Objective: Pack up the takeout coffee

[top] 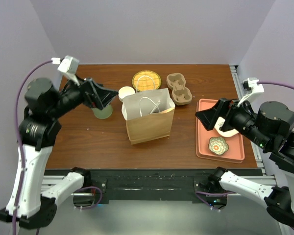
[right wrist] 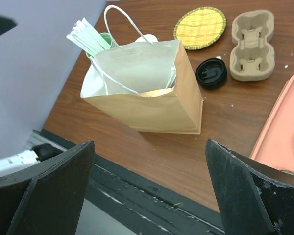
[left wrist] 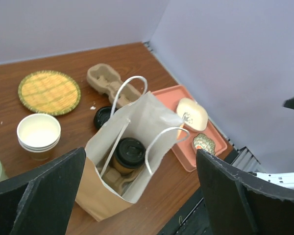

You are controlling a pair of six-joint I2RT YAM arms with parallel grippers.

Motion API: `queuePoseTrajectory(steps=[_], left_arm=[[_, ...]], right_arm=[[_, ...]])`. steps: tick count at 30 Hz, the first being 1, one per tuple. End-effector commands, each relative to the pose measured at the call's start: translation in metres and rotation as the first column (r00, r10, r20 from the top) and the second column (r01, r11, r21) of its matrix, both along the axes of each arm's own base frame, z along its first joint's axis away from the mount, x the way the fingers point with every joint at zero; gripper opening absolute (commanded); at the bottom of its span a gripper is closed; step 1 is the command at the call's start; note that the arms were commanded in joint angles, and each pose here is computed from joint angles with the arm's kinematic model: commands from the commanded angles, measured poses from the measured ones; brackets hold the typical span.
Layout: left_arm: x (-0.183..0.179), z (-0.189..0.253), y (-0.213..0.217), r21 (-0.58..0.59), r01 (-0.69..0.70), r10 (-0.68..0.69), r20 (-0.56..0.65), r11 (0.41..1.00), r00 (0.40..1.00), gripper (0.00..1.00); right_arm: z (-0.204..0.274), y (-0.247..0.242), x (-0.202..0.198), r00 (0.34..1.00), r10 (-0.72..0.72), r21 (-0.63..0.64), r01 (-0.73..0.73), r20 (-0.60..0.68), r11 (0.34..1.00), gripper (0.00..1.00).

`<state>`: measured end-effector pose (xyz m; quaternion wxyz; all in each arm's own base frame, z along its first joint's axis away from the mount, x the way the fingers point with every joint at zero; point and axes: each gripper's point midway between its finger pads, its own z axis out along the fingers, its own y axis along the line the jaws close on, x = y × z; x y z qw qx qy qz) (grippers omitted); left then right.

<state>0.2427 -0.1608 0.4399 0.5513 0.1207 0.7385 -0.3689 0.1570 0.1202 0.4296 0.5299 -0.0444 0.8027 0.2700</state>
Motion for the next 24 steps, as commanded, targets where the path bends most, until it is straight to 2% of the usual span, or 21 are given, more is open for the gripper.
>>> queuePoseTrajectory(steps=[1, 6, 13, 16, 19, 24], left_arm=[[-0.031, 0.031, 0.0, -0.122, 0.031, -0.018, 0.107, 0.992, 0.994, 1.0], [-0.044, 0.021, 0.003, -0.129, 0.03, -0.016, 0.108, 0.991, 0.994, 1.0], [-0.053, 0.006, 0.0, -0.191, 0.05, -0.034, 0.087, 0.98, 0.996, 1.0], [-0.059, 0.002, -0.002, -0.195, 0.072, -0.052, 0.103, 0.978, 0.993, 1.0], [-0.055, -0.009, 0.006, -0.174, 0.012, -0.001, 0.064, 0.985, 0.998, 1.0], [-0.058, -0.01, 0.013, -0.143, -0.019, 0.034, 0.104, 0.99, 0.994, 1.0]], right_arm=[[0.015, 0.003, 0.009, 0.998, -0.068, 0.123, 0.068, -0.006, 0.99, 0.99], [0.017, 0.006, 0.013, 0.996, -0.088, 0.144, 0.09, -0.022, 0.986, 0.99], [0.027, 0.019, 0.018, 0.997, -0.074, 0.253, 0.075, -0.012, 0.965, 0.99], [0.023, 0.022, 0.02, 0.997, -0.074, 0.249, 0.079, -0.033, 0.965, 0.99], [0.013, 0.018, 0.023, 0.994, -0.1, 0.216, 0.109, -0.053, 0.97, 0.99], [0.002, 0.015, 0.026, 0.992, -0.113, 0.141, 0.12, -0.061, 0.983, 0.99]])
